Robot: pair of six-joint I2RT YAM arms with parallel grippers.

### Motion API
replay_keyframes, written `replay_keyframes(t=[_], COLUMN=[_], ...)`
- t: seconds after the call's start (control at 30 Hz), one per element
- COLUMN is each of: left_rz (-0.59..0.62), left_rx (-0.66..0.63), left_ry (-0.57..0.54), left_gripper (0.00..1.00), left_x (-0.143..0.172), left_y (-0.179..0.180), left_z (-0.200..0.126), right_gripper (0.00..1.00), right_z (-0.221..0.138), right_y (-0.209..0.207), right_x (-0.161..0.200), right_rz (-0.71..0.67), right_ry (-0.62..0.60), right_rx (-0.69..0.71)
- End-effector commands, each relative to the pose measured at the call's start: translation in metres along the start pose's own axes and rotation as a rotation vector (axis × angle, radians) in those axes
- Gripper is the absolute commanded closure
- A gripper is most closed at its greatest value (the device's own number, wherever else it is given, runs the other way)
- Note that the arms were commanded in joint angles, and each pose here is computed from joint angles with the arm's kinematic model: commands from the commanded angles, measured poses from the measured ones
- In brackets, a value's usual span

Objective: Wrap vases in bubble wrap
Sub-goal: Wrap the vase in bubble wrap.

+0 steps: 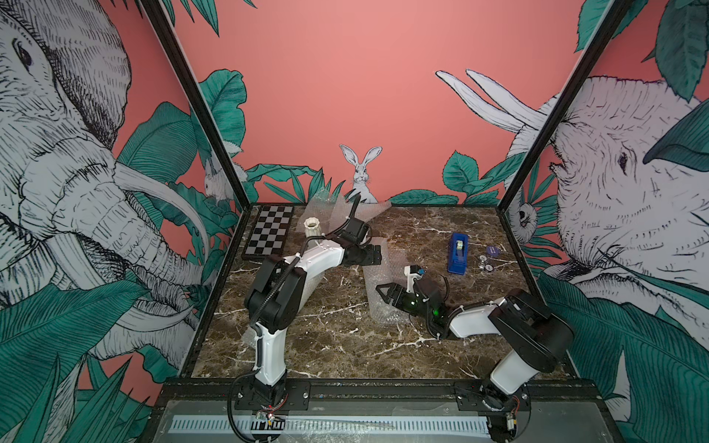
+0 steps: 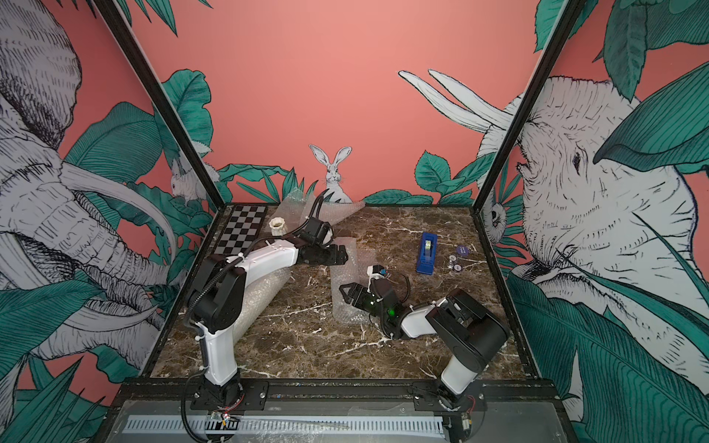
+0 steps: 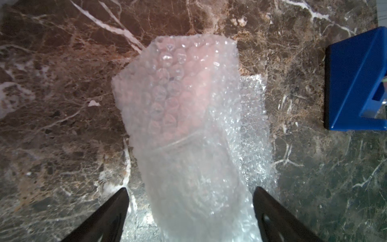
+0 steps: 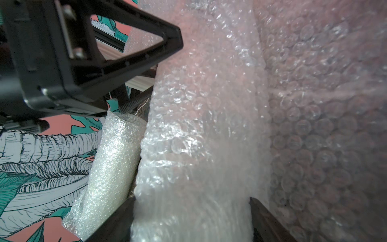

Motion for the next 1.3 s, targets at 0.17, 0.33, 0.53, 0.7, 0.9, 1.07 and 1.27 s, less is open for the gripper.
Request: replay_keyframes(t=[0.17,0.33,0.53,0.7,0.9,1.07,1.27], left_rz=[0.001,-0.001,0.002,0.0,0.004,0.005,-0.006], left_rx=[-0.063,-0.098,-0.114,-0.112,-0.117,-0.114,-0.098], left_ry=[0.051,0.069,0.074,0.07,0.063,0.058,0.057], left_gripper=[0.12,0.16,0.16,0.17,0.16,0.16,0.16], left_x=[0.009,0.014,0.016,0.015,0.013,0.011,0.009], left_y=[0.011,0.014,0.013,0.011,0.011,0.01,0.007], left_z=[0.018,0.023,0.024,0.023,0.02,0.019,0.019], right_gripper=[0.19,0.11,0.08,0.08,0.08,0.08,0.06], right_z=[-0.01,-0.024,-0.046,-0.055,-0.047,-0.032,-0.011], right_y=[-0.043,-0.032,-0.002,0.006,0.03,0.038,0.028], right_x=[0.015,0.007,-0.011,-0.023,-0.016,-0.007,0.007], right_rz=[0.099,0.008,-0.072,-0.271,-0.594,-0.712,-0.737], right_ry=[0.05,0.048,0.007,-0.001,0.018,0.052,0.117], right_rx=[0.151,0.192,0.168,0.362,0.584,0.649,0.646])
Point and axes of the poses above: each gripper's point midway between its finger pads, its own z axis out along the fingers, its own y axis along the line the jaws close on, x = y × z, the point moved 1 cm from there along -z, back along the fingers, and after that the axes turned 8 degrees about z, right-handed, at the moved point
